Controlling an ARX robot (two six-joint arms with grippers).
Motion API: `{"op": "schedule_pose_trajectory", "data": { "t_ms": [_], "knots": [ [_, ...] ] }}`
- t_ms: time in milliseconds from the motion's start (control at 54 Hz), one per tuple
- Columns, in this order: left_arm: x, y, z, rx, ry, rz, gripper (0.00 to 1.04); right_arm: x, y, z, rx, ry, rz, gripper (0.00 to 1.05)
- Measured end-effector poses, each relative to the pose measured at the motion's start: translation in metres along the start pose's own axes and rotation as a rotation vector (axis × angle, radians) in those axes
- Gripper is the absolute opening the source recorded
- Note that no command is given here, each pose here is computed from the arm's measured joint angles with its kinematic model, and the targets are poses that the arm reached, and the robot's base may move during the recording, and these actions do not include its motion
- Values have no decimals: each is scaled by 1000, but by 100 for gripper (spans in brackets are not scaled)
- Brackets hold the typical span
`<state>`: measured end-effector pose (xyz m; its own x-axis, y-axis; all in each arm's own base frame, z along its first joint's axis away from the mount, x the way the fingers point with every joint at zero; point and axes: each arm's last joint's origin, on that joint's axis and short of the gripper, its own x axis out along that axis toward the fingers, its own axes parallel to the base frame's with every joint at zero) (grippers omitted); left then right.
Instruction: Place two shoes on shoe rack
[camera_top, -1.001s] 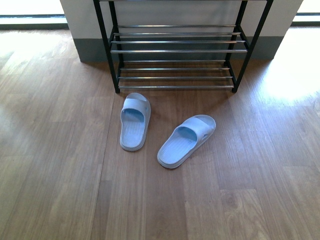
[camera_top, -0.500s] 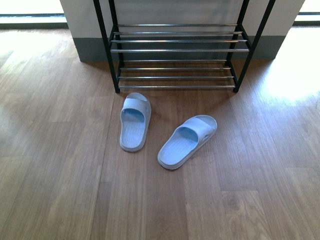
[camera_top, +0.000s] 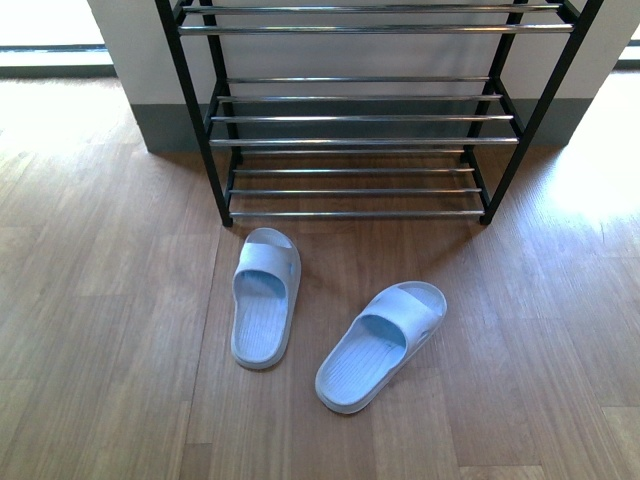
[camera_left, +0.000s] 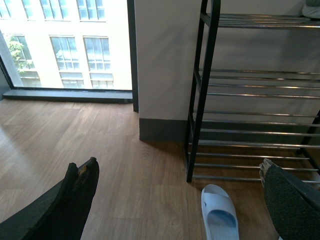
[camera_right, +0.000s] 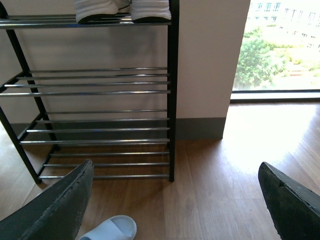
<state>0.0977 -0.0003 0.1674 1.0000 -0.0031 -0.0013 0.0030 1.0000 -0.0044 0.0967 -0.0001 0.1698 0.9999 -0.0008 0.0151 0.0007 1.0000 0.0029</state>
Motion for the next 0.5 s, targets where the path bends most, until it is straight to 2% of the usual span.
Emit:
{"op": "schedule_pose_trajectory", "data": {
  "t_ms": [167,334,389,500],
  "knots": [
    [0,0,0,0,0,0,95,11,8,-2,11,79,74,96],
    [0,0,0,0,0,0,95,61,37,8,36,244,182,96],
    [0,0,0,0,0,0,95,97,58,-6,17,383,236,96],
    [0,0,0,0,0,0,95,131,83,-42,-35,589,279,96]
  ]
}}
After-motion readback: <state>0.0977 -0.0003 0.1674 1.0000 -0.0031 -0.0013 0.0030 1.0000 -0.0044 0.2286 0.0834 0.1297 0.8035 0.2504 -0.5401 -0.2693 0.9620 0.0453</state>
